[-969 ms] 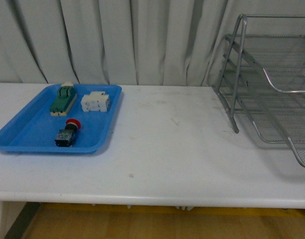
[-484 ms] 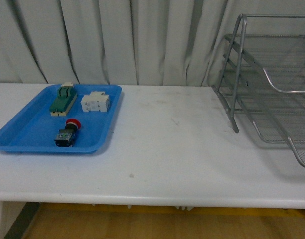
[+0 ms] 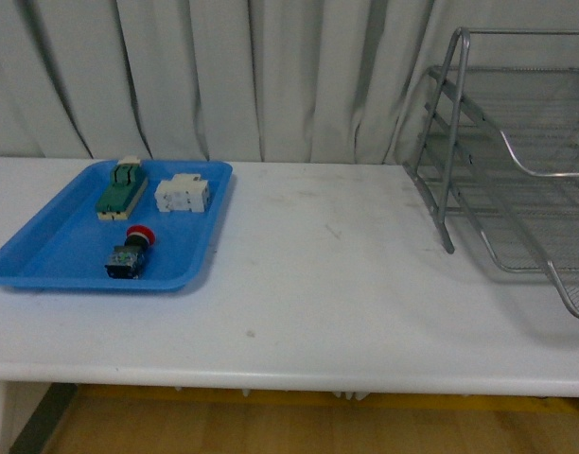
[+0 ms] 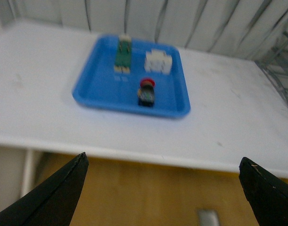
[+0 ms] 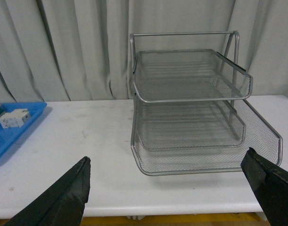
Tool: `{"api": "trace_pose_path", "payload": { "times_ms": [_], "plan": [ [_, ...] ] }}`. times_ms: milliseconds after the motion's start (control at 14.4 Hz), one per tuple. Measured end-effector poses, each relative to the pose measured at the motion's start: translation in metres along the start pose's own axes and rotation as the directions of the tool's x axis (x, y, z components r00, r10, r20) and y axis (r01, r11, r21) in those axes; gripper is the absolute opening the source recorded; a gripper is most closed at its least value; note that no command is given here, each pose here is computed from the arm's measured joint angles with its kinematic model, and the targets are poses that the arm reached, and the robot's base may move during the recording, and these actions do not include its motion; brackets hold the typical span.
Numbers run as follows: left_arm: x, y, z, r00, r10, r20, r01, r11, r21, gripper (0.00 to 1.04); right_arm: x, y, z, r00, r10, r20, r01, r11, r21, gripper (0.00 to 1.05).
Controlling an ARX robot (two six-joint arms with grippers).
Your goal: Place button on rack with both arms
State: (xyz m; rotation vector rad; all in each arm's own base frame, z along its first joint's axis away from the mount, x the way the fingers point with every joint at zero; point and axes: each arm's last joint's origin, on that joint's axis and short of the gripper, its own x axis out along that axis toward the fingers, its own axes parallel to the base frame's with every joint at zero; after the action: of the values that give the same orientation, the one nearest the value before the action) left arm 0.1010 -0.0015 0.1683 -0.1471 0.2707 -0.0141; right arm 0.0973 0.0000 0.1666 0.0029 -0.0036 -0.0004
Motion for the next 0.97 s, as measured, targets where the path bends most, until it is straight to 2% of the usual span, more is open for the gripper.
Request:
{"api": "trace_pose_path", "payload": {
  "times_ms": [69, 138, 277, 346, 415, 692, 831, 969],
  "plan": [
    [0.01, -0.002, 0.021, 1.0, -0.027, -0.003, 0.027, 0.993, -0.113, 0.98, 0.0, 0.0, 0.0, 1.0, 0.0, 0.0, 0.0, 1.0, 0.0, 0.98],
    [0.024, -0.002, 0.039, 0.998, -0.045, 0.036, 0.05, 0.987, -0.15, 0.98, 0.0, 0.0, 0.0, 1.0, 0.0, -0.001, 0.0, 1.0, 0.0, 0.98],
    [0.066, -0.006, 0.068, 0.995, -0.082, 0.049, 0.088, 0.986, -0.144, 0.98, 0.0, 0.0, 0.0, 1.0, 0.0, 0.0, 0.0, 1.0, 0.0, 0.98],
    [0.101, -0.012, 0.08, 0.995, -0.099, 0.02, 0.1, 0.987, -0.123, 0.98, 0.0, 0.0, 0.0, 1.0, 0.0, 0.0, 0.0, 1.0, 0.0, 0.98],
    [0.14, -0.018, 0.083, 0.992, -0.109, -0.061, 0.103, 0.99, -0.098, 0.98, 0.0, 0.0, 0.0, 1.0, 0.0, 0.0, 0.0, 1.0, 0.0, 0.98],
    [0.267, -0.032, 0.064, 0.934, -0.059, -0.353, 0.057, 0.998, -0.016, 0.98, 0.0, 0.0, 0.0, 1.0, 0.0, 0.0, 0.0, 1.0, 0.0, 0.98],
    [0.309, -0.038, 0.048, 0.887, -0.044, -0.46, 0.068, 0.997, 0.034, 0.98, 0.0, 0.0, 0.0, 1.0, 0.0, 0.0, 0.0, 1.0, 0.0, 0.98],
    [0.324, -0.038, 0.036, 0.85, -0.012, -0.527, 0.08, 0.991, 0.107, 0.98, 0.0, 0.0, 0.0, 1.0, 0.0, 0.0, 0.0, 1.0, 0.0, 0.98]
  ]
}}
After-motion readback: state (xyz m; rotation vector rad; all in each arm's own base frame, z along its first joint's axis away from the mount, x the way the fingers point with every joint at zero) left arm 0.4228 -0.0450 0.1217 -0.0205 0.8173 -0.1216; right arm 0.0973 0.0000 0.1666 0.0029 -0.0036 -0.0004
